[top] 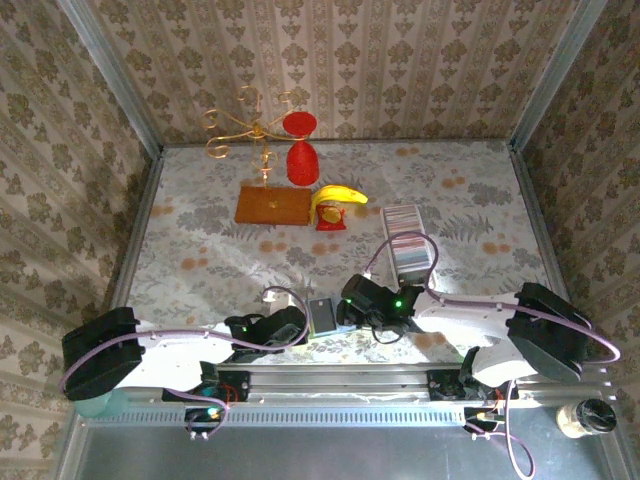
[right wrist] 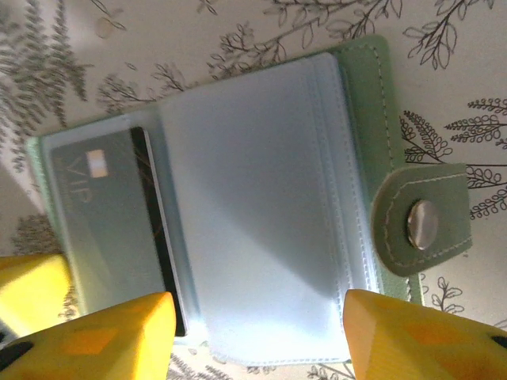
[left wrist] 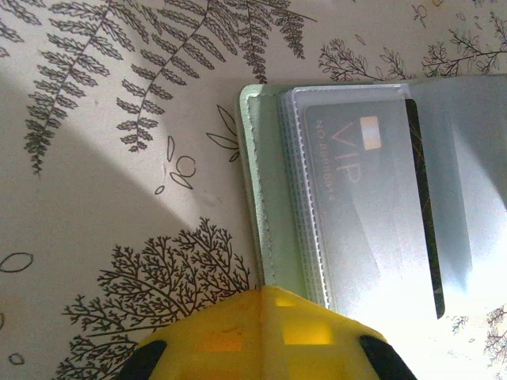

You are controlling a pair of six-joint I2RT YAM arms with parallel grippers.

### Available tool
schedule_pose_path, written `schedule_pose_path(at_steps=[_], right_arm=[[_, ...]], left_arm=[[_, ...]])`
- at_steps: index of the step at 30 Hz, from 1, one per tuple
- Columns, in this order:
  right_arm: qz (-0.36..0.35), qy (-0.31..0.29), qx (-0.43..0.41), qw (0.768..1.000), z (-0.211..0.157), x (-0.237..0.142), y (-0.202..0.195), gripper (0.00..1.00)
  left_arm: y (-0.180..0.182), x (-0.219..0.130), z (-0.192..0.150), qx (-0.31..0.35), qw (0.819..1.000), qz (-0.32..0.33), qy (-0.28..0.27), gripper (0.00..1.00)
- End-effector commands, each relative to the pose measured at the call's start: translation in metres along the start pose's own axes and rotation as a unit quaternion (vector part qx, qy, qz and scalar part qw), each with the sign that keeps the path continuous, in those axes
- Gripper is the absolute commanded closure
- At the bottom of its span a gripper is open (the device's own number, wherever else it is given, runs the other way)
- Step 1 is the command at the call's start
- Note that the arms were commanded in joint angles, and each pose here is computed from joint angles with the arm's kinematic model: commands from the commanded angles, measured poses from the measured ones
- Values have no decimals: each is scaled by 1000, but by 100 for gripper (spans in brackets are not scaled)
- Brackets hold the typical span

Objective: Put the credit cards into the card holder
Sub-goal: Flip over the card slot in the card holder.

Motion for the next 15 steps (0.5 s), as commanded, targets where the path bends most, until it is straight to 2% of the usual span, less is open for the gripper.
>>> schedule_pose_path(at_steps=[1, 15], right_arm=[[-16, 7, -16, 1000, 1, 2, 4, 41], [53, 19, -1, 998, 1, 8, 30, 40]], left_arm=[[14, -1, -7, 4, 1000, 26, 14, 95], [18, -1, -9, 0, 999, 28, 15, 95]])
Point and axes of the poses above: each hand's point on the last joint's axis, 136 mm out from that joint toward the fingers, its own x axis out along the fingers, its own y axis along the line the jaws close on, z = x × y, the point moved 7 cm from there along -x, back along the fingers, and after that the axes turned 1 degree about -x, right-handed, at the moved point
